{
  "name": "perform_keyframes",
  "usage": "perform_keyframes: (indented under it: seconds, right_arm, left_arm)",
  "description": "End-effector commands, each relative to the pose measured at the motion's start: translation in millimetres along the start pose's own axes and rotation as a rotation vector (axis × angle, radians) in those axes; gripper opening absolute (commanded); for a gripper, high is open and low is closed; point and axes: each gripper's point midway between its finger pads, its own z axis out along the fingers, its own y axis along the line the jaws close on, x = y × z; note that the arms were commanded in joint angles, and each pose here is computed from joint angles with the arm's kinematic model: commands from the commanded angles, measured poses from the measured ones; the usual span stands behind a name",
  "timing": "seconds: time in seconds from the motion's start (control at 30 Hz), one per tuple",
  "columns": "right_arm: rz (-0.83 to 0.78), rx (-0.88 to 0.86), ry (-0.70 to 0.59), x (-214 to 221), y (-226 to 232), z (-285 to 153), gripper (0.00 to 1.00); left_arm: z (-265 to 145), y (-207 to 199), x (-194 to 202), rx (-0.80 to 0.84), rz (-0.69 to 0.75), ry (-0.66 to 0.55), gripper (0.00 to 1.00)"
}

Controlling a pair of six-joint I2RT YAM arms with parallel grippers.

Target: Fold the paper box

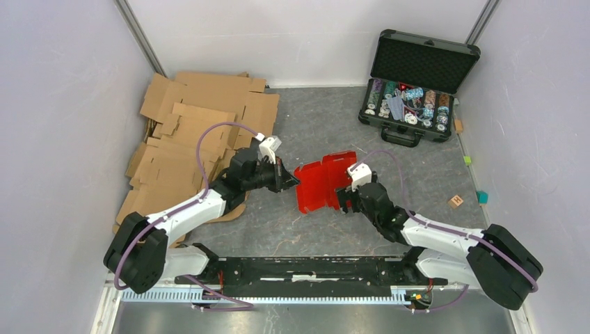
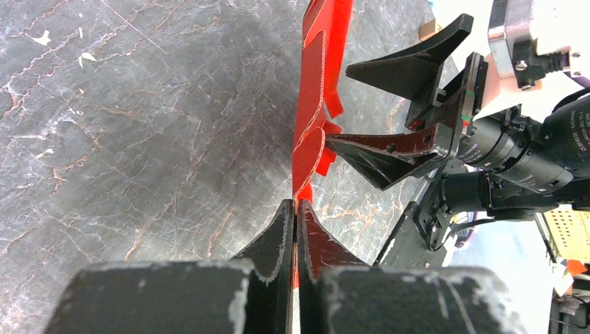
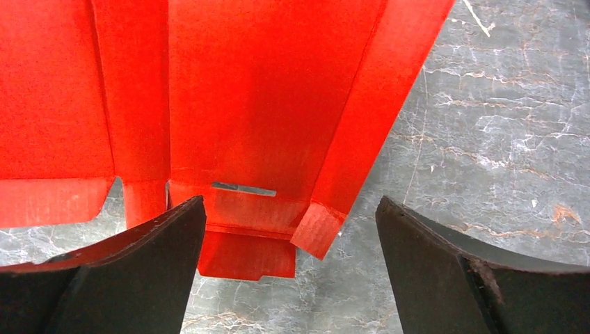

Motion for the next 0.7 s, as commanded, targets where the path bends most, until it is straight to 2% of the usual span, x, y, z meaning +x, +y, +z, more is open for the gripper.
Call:
perform_keyframes:
  seconds: [0.0, 0.17, 0.37, 0.57, 0.67]
  right_arm:
    - [-0.018, -0.057, -0.011, -12.1, 11.9, 3.6, 0.98]
    - [-0.031, -0.041, 0.034, -5.0, 10.7, 7.9, 0.98]
    - [-0.015, -0.057, -0.045, -14.5, 9.9, 0.1, 0.96]
    - [-0.015, 0.033, 0.056, 4.1, -3.2, 4.0, 0.98]
    - [-0.020, 0.019, 0.076, 12.5, -2.3, 1.2, 0.98]
  left_arm:
    - [-2.0, -1.4, -8.0, 0.002, 0.082, -0.033, 0.04]
    - [1.7, -0.2, -5.5, 0.006, 0.081, -0.011, 0.04]
    - [3.2, 2.8, -3.4, -0.023, 0.095, 0.014, 0.04]
    - [6.4, 3.3, -4.5, -0.057, 0.079, 0.031, 0.04]
    - [7.5, 5.6, -3.7, -0.076, 0.066, 0.039, 0.04]
